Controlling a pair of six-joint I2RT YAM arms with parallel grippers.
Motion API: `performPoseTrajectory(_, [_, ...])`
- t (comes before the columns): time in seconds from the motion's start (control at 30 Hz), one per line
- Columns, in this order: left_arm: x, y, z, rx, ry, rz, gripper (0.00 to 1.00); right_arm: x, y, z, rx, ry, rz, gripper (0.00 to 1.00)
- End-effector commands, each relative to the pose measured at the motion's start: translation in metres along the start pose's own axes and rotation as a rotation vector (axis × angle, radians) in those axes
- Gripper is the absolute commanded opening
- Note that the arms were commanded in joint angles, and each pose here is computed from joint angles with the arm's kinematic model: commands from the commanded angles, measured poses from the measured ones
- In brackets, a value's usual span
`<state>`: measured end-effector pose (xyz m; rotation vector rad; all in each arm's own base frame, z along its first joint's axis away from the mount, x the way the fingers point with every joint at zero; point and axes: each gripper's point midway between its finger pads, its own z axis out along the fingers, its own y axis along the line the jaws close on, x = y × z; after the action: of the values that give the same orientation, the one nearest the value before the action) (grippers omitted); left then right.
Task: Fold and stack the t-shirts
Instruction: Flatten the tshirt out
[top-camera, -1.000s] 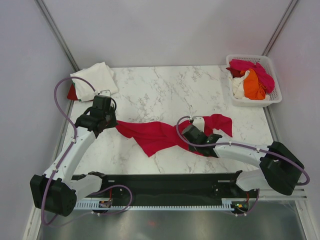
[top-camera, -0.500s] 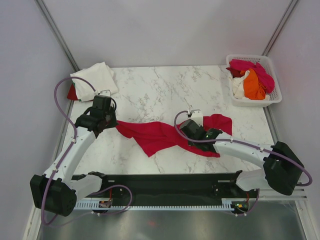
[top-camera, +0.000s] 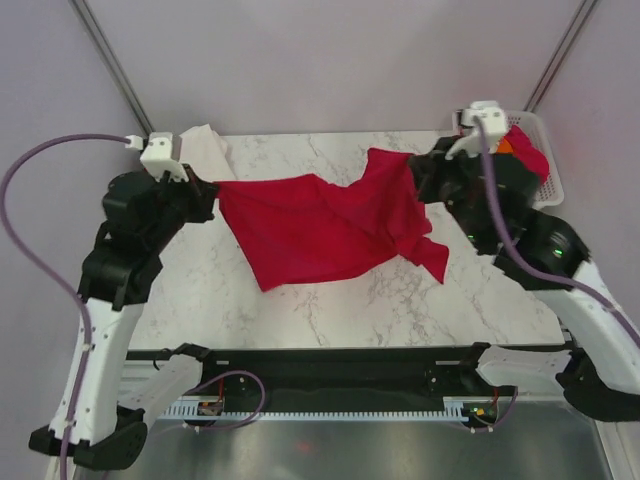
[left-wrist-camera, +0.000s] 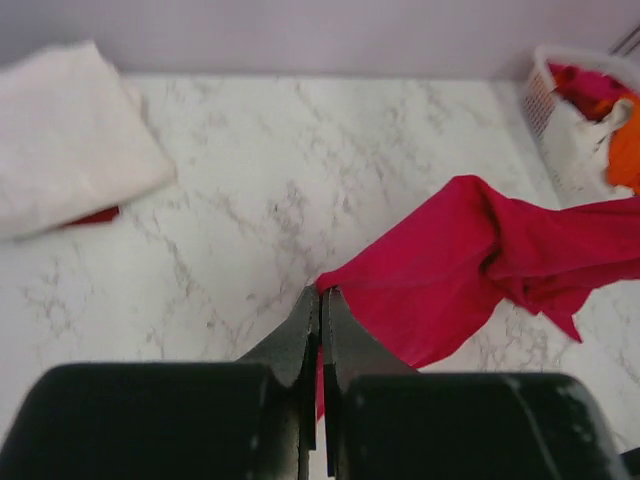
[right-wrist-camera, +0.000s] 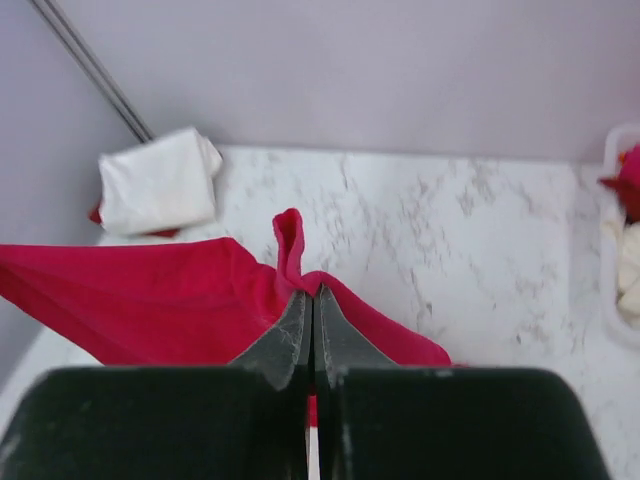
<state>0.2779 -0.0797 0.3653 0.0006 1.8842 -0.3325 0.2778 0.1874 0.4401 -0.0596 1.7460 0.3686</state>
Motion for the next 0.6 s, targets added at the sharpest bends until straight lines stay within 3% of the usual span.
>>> performPoseTrajectory(0.0, [-0.062, -0.030, -0.061, 0.159, -0.227, 0.165, 0.02, -0.062, -0.015, -0.067, -0.104, -0.152, -0.048, 0.00])
performPoseTrajectory(0.17, [-0.119, -0.051, -0.166, 0.248, -0.547, 0.268, 0.02, -0.115, -0.035, -0.155, -0.256, -0.392, -0.002, 0.00])
performPoseTrajectory(0.37, [-0.148, -0.053, -0.251, 0.238, -0.771, 0.316, 0.02, -0.152, -0.041, -0.252, -0.493, -0.657, -0.006, 0.00])
performPoseTrajectory(0.43, [-0.150, -0.054, -0.269, 0.241, -0.812, 0.325, 0.02, -0.157, -0.042, -0.255, -0.492, -0.670, -0.008, 0.00])
performPoseTrajectory(0.57, [-0.152, -0.051, -0.266, 0.217, -0.813, 0.353, 0.02, -0.177, -0.068, -0.229, -0.252, -0.620, -0.003, 0.00])
